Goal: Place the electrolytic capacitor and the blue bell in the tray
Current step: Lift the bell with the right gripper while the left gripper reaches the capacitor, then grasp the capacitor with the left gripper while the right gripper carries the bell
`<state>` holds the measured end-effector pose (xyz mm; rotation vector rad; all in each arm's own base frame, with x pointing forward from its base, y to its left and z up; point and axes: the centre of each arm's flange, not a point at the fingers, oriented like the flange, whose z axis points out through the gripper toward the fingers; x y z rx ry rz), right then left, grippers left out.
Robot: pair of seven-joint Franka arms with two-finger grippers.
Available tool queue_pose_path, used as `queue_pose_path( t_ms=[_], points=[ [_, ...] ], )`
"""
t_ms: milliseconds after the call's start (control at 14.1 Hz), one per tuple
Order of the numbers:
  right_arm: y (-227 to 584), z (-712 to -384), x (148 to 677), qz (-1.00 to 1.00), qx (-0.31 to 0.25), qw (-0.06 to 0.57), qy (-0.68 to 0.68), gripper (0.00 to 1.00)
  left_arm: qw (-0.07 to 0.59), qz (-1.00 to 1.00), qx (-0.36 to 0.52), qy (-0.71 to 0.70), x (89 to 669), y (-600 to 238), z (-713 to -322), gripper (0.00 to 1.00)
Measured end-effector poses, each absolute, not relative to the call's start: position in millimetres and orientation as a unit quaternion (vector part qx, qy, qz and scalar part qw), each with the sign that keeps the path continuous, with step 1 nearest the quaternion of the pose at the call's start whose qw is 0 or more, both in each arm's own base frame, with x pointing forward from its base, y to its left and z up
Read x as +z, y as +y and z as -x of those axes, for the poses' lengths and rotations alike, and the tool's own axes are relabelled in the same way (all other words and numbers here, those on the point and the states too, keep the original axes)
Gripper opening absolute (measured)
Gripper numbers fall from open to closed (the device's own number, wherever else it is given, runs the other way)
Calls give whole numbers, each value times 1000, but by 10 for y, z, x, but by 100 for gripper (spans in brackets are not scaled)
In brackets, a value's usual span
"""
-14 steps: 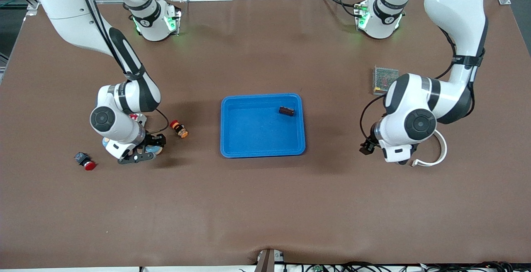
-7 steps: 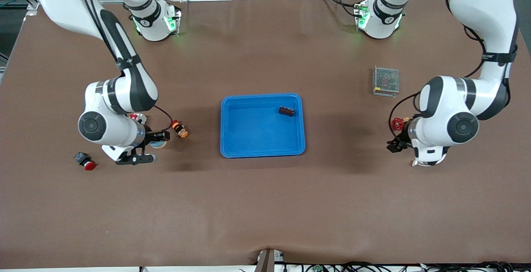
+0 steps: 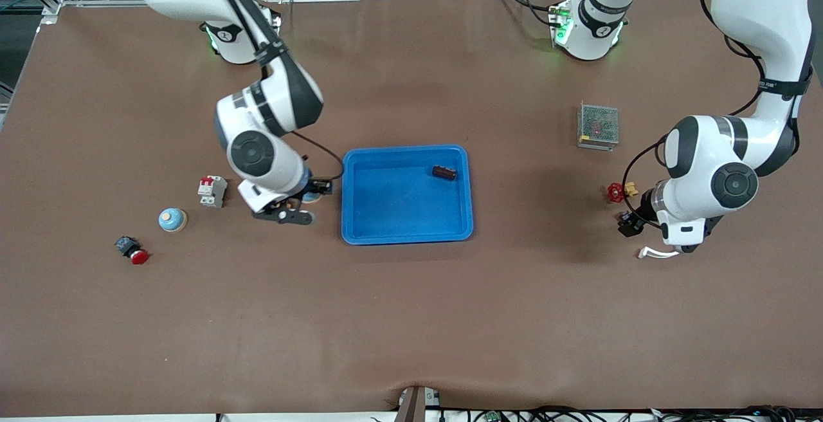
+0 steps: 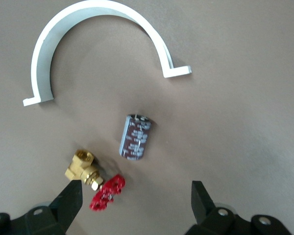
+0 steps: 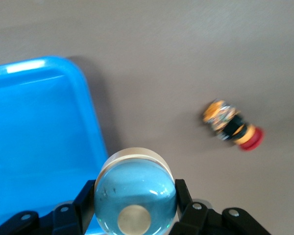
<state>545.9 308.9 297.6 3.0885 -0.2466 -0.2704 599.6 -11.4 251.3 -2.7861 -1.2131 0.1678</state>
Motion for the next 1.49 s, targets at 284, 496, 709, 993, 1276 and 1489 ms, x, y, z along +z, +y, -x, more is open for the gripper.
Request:
queue_pose_path(
  t_ms=[284, 496, 709, 993, 1276, 1489],
  points=[
    [3639, -5191, 2970, -992, -59, 7, -112, 69, 42, 915, 48, -399, 2341, -97, -5947, 91],
    [3951, -4997, 2851, -991, -46, -1, -125, 69, 39, 915, 46, -399, 2239, -101, -5952, 86],
    [4063, -4884, 2618, -992, -33, -11, -123, 69, 38, 914, 47, -400, 2163, -82, -5951, 85],
    [4101, -4821, 2359, -992, -29, -13, -119, 69, 52, 917, 41, -393, 2031, 115, -5947, 81],
    [4156, -4760, 2197, -993, -27, -14, -113, 69, 52, 919, 45, -389, 1853, 134, -5932, 75],
    [4159, -4744, 2082, -993, -27, -14, -113, 69, 51, 919, 47, -388, 1815, 123, -5929, 61]
  ],
)
